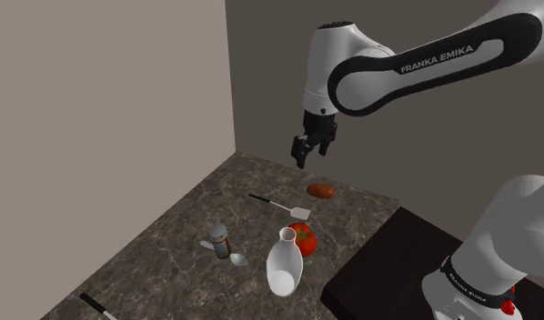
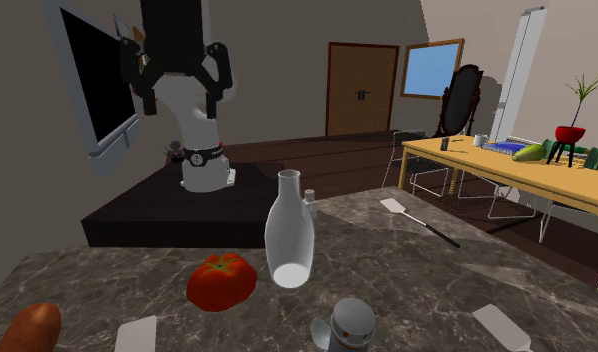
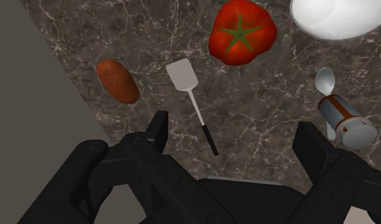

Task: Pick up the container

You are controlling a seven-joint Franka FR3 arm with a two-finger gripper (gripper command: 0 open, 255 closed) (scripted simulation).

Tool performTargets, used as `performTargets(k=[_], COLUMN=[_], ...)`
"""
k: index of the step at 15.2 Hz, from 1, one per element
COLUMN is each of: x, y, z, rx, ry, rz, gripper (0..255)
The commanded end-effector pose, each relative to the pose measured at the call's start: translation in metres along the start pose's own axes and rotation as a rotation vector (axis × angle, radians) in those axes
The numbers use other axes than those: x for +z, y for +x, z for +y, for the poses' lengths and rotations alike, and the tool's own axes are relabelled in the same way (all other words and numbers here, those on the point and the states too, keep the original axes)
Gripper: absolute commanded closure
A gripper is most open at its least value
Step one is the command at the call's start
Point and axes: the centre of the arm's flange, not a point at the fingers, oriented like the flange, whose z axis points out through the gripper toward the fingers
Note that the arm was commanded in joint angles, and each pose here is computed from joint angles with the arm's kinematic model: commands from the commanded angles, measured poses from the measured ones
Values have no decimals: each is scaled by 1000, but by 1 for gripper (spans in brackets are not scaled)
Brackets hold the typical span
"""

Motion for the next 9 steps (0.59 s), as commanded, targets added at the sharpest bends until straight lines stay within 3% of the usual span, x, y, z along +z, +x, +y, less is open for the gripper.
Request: performTargets(k=[1,9], x=[17,80], y=[9,42], z=[-22,-102], rx=[-2,-13], ry=[-2,-16], rz=[-4,-23], gripper=[0,0])
